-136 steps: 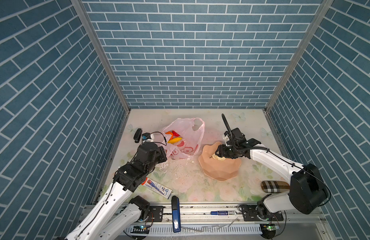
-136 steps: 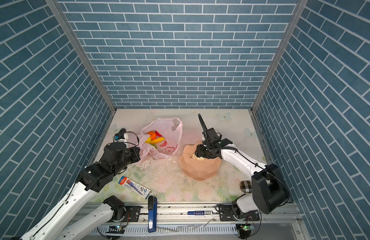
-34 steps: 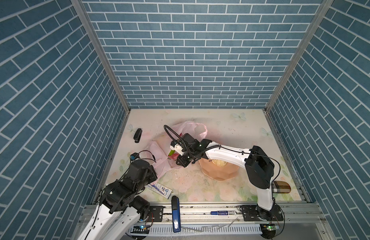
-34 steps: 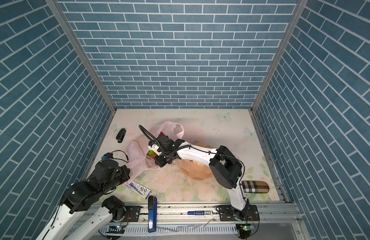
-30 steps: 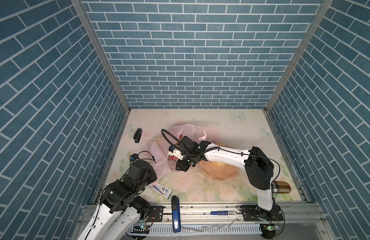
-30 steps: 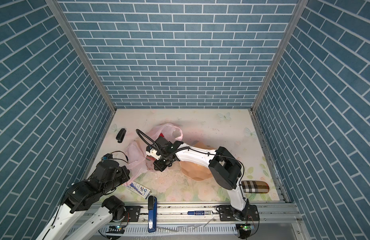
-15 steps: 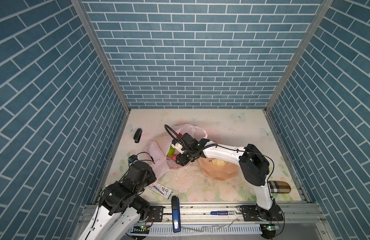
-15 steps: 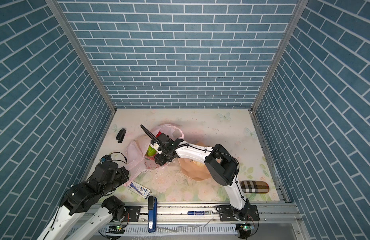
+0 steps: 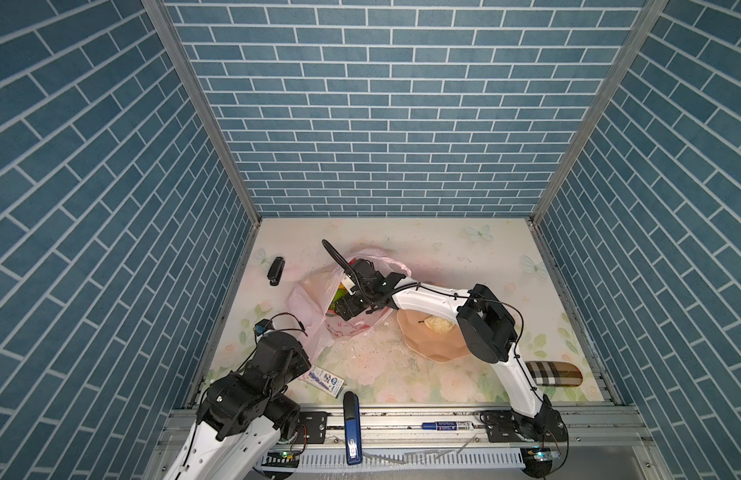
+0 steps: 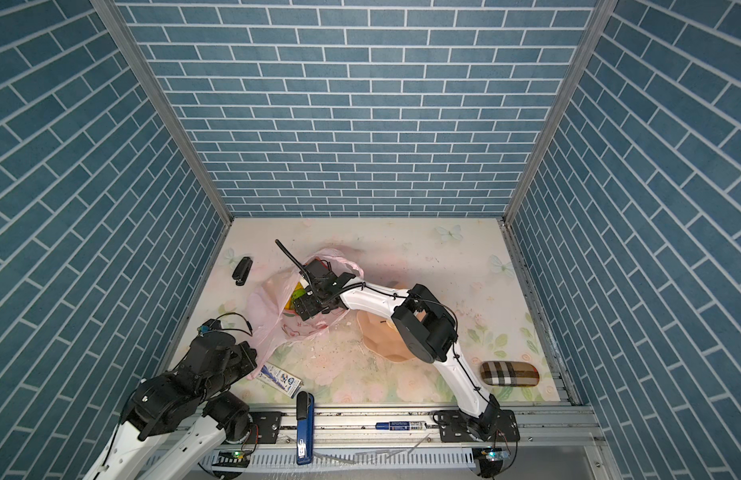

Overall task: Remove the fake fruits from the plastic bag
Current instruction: 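Lower the right gripper onto the green fruit and close on it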

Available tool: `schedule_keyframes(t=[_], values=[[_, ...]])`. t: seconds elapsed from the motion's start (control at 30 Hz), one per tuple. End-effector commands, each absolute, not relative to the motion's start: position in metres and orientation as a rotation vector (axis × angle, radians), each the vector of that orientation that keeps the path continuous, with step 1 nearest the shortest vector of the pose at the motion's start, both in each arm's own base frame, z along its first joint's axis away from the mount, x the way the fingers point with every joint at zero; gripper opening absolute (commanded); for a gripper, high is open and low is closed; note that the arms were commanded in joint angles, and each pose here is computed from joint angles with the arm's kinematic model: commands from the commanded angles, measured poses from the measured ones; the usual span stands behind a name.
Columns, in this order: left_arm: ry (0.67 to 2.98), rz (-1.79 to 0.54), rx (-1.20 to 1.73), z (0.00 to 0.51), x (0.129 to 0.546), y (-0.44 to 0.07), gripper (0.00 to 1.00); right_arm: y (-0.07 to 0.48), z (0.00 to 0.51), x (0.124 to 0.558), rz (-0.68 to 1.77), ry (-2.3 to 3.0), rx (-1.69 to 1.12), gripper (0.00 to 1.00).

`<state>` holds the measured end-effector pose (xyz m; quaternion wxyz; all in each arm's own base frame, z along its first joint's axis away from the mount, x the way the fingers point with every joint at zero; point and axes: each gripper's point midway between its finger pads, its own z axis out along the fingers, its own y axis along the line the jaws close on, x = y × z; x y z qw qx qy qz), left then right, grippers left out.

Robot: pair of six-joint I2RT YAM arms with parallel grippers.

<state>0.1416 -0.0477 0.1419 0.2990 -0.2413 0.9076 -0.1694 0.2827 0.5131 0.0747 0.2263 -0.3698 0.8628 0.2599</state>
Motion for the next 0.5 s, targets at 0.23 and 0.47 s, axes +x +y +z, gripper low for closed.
schedule_keyframes(t=[0.23, 0.47], values=[[2.439, -0.481, -0.65, 0.13, 0.137, -0.052, 0.05, 0.539, 0.077, 0.306, 0.76, 2.401, -0.895, 0.89], [2.438, -0.501, -0.659, 0.126, 0.135, -0.053, 0.05, 0.545, 0.072, 0.317, 0.77, 2.429, -0.85, 0.88]])
